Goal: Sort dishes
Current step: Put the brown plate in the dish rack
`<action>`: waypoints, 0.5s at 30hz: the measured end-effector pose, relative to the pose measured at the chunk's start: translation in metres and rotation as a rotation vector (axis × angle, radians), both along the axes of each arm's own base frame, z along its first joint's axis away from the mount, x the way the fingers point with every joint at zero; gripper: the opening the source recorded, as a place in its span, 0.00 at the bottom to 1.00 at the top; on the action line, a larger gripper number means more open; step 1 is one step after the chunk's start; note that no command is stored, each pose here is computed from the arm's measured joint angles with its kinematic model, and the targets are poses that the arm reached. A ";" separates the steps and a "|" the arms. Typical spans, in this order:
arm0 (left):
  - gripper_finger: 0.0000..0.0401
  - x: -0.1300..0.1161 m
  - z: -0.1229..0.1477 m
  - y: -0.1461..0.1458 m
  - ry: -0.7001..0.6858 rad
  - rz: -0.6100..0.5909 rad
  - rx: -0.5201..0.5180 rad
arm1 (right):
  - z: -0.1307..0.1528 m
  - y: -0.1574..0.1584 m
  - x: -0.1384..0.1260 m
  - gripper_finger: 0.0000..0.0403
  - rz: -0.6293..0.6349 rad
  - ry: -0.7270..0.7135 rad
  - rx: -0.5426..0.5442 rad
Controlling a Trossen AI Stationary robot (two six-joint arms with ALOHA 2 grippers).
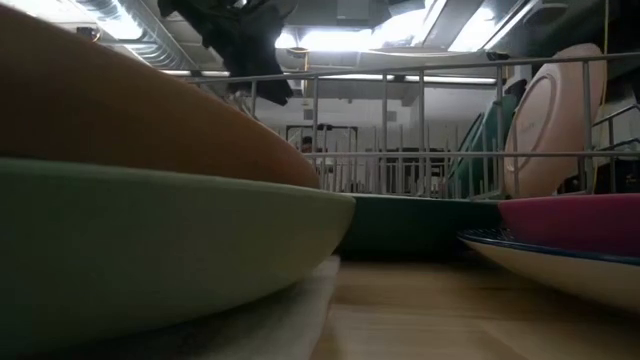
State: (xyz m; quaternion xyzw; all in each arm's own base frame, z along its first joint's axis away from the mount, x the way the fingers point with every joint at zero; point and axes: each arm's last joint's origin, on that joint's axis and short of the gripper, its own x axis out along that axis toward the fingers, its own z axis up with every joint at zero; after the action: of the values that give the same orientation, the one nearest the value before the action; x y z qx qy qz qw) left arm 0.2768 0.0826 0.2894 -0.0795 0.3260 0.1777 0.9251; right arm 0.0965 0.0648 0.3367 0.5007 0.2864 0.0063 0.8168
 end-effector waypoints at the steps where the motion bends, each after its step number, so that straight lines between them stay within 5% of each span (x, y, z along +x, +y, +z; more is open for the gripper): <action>1: 0.35 0.001 0.000 -0.003 0.001 -0.021 0.013 | 0.001 0.001 0.002 0.36 0.005 -0.023 -0.015; 15: 0.35 0.017 0.008 -0.059 -0.069 -0.301 0.137 | -0.011 0.022 0.030 0.36 0.052 -0.006 -0.222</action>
State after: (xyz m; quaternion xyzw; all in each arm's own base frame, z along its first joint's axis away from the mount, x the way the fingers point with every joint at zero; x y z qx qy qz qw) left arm 0.2937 0.0233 0.2974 0.0274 0.2891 0.0564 0.9552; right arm 0.1264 0.0864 0.3260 0.3994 0.2958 -0.0026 0.8677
